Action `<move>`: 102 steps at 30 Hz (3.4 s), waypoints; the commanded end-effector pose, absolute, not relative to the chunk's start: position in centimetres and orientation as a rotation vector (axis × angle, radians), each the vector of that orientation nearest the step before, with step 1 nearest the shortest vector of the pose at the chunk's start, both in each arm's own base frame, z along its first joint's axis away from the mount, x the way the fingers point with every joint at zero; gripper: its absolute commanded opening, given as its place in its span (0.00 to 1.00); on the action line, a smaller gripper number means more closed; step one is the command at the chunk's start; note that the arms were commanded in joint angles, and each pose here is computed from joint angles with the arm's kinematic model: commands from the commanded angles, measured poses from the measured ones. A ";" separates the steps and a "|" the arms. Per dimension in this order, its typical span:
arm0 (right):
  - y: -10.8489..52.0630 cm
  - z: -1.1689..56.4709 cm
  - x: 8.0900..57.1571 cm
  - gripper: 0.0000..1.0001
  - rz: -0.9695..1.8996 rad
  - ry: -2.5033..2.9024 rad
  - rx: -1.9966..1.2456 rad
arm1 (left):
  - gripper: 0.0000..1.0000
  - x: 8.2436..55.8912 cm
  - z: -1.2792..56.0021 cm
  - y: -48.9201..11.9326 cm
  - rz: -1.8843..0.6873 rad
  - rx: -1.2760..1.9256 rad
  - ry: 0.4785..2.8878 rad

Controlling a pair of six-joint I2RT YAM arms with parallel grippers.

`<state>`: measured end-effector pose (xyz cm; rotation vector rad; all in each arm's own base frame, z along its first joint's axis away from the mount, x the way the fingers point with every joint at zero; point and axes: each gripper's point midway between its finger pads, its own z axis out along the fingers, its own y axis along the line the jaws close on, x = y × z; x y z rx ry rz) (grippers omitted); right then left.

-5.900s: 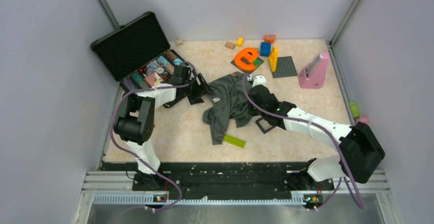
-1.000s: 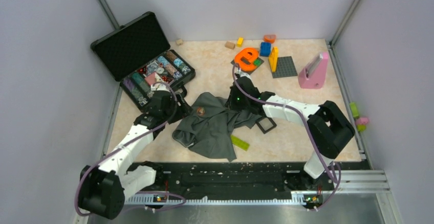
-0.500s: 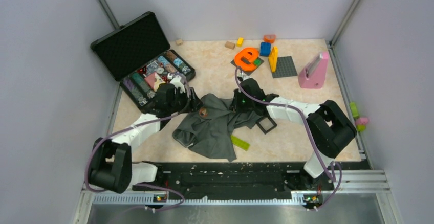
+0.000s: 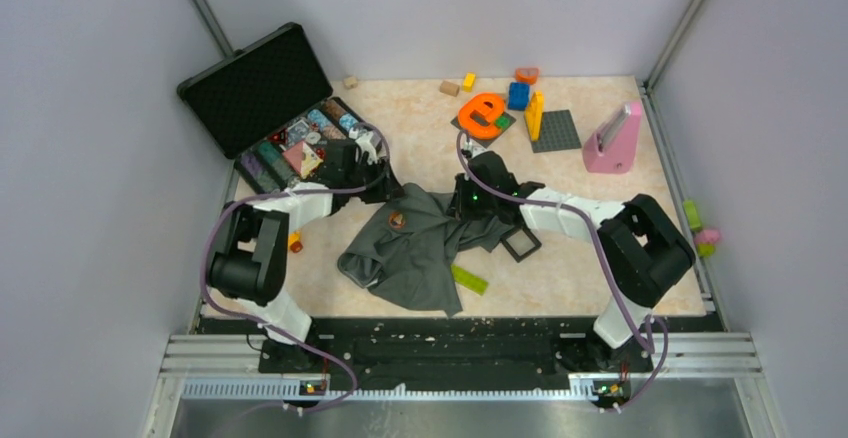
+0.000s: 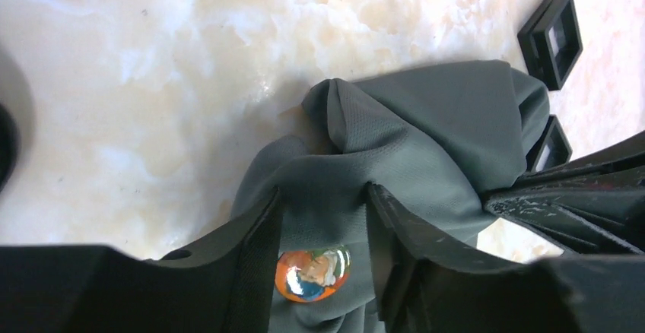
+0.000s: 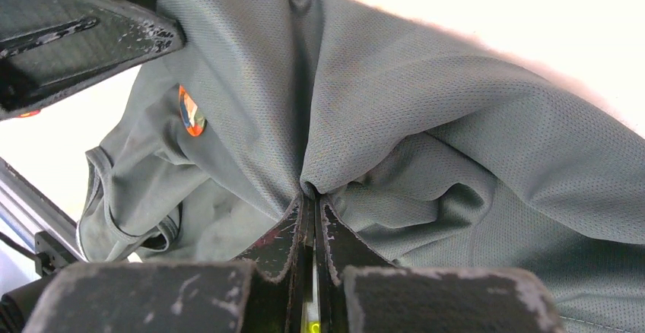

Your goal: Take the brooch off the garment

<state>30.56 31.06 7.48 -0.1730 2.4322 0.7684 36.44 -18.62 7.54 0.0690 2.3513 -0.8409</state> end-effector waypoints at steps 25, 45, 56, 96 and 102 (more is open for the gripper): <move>34.6 35.8 33.7 0.00 1.017 1.866 -0.397 | 0.00 31.8 36.7 -12.3 -0.615 -0.006 1.903; 33.2 8.7 22.0 0.37 0.934 2.422 -0.453 | 0.00 23.0 11.6 -15.2 -0.878 -0.128 2.328; 34.4 13.8 21.2 0.57 1.006 2.201 -0.530 | 0.00 25.9 16.1 -17.3 -0.991 -0.079 2.193; 42.5 11.6 25.0 0.43 0.875 1.999 -1.185 | 0.86 25.8 20.5 -11.2 -0.618 -0.212 2.020; 43.0 10.9 24.8 0.41 0.890 1.994 -1.216 | 0.86 25.2 21.5 -10.3 -0.604 -0.236 1.935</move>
